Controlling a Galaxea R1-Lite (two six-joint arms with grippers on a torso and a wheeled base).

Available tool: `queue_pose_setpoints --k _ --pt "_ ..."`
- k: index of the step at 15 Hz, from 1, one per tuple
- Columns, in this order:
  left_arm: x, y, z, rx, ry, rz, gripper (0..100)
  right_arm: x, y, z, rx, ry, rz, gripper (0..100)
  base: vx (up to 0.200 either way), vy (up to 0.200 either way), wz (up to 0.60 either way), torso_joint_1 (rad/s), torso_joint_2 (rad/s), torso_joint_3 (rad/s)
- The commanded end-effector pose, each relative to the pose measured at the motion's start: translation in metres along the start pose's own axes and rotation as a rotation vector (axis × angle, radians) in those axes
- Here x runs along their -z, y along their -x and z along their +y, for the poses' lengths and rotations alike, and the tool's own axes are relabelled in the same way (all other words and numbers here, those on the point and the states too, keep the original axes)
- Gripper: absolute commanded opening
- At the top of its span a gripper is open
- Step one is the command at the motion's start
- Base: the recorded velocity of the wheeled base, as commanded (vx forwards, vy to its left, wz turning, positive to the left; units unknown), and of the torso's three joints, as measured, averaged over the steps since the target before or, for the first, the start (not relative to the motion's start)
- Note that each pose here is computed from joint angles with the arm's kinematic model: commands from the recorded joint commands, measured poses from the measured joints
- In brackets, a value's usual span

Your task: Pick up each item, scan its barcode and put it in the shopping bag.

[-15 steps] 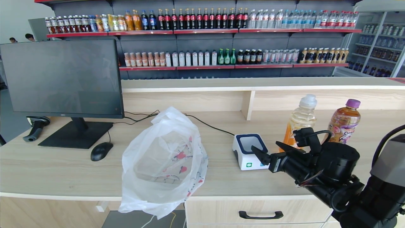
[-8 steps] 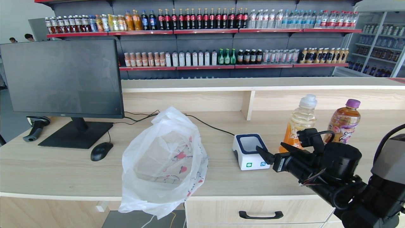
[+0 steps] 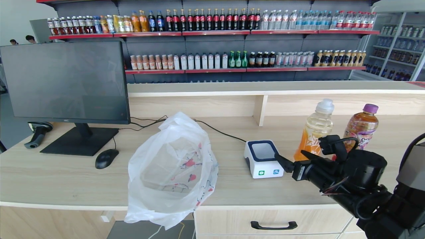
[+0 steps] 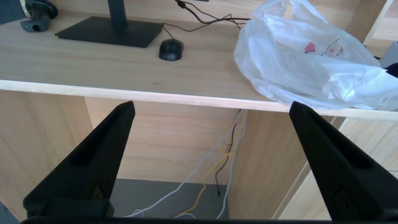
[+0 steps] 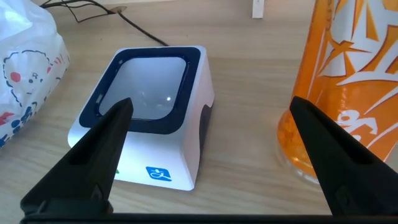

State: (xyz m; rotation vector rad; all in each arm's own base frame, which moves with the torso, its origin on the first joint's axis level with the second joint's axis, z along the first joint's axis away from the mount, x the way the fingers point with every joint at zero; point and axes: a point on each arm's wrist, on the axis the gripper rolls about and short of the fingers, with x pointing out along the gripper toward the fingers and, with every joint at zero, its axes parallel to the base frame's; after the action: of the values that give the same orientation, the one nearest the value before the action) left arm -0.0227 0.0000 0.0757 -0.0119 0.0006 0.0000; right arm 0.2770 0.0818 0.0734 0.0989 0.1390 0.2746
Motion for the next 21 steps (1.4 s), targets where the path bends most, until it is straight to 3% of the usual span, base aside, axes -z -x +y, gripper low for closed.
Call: queue_pose_setpoints --k 1,21 --pt "0.0 0.0 0.0 0.0 0.0 -0.001 100 -0.003 0.005 -0.003 0.012 0.0 -0.005 100 0.0 0.0 0.0 0.0 0.0 0.0" --pt "0.0 0.0 0.0 0.0 0.0 -0.001 100 -0.01 0.018 -0.032 0.118 -0.009 -0.02 100 0.0 0.0 0.0 0.0 0.0 0.0"
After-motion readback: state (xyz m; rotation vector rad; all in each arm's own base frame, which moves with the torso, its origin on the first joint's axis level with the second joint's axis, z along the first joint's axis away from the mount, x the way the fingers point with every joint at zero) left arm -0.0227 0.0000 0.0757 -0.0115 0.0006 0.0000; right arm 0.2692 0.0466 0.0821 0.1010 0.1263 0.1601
